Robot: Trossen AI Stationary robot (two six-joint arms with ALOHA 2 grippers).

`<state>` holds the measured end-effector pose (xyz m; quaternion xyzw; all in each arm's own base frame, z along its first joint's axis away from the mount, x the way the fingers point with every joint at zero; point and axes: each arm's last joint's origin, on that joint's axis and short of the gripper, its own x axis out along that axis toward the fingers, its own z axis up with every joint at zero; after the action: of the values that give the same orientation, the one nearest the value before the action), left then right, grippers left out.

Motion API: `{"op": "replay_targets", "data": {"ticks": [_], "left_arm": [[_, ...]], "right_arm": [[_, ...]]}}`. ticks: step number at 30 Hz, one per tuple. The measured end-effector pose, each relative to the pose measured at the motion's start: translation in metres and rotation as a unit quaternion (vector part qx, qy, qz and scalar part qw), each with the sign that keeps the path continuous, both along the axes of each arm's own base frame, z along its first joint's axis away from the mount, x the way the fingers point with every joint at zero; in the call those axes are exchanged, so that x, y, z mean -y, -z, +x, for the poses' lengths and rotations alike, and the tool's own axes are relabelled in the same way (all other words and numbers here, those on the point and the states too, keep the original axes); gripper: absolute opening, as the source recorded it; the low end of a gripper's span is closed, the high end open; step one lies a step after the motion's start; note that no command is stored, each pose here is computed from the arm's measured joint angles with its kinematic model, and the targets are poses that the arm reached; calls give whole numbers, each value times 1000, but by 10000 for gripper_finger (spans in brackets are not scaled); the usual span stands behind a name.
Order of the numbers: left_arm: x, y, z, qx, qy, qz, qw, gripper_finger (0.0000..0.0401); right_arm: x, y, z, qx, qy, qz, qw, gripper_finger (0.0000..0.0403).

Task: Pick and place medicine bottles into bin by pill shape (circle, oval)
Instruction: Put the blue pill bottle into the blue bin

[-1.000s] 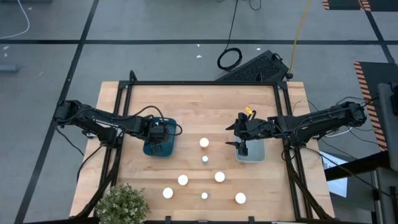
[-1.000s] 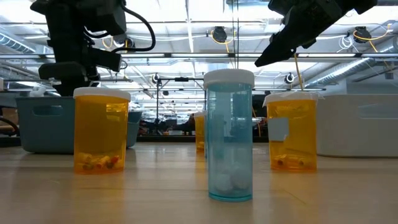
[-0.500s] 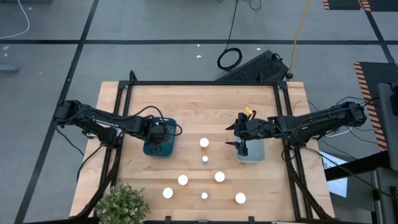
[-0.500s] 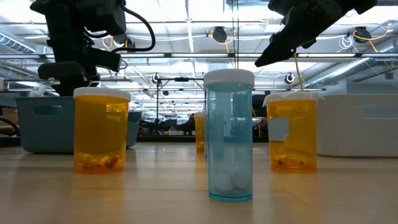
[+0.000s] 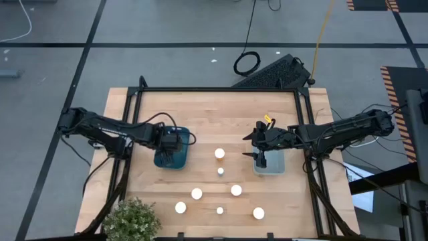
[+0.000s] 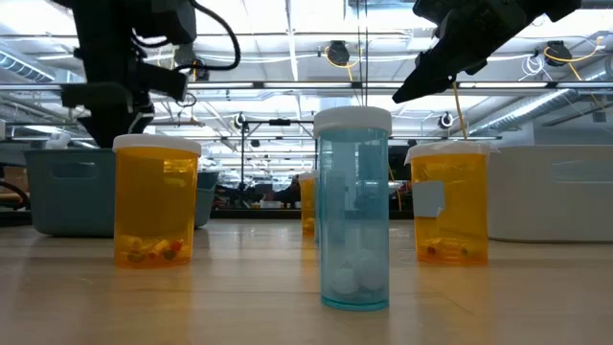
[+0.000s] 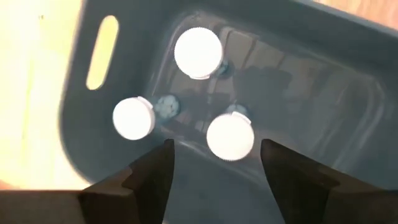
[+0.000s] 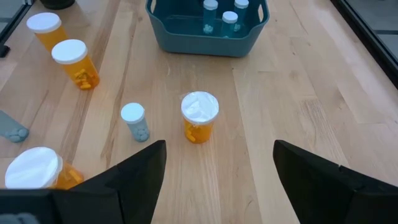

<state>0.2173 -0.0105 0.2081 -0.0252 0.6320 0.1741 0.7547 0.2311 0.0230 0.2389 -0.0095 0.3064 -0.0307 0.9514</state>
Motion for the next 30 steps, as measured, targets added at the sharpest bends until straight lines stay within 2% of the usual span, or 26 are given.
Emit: {"op": "replay_targets", "data": {"ticks": [4, 17, 25, 30], "left_arm": [[3, -16, 4, 5, 7, 0, 1000, 244], [20, -77, 26, 116, 47, 49, 991, 244], [34, -92, 43, 215, 115, 55, 968, 244], [43, -97, 49, 251, 149, 59, 955, 243]], "right_arm": [[0, 0, 0, 0, 0, 0, 1000, 288], [0, 0, 0, 0, 0, 0, 1000, 288], [0, 0, 0, -2, 0, 0, 1000, 288], [0, 1, -1, -6, -1, -1, 1000, 288]]}}
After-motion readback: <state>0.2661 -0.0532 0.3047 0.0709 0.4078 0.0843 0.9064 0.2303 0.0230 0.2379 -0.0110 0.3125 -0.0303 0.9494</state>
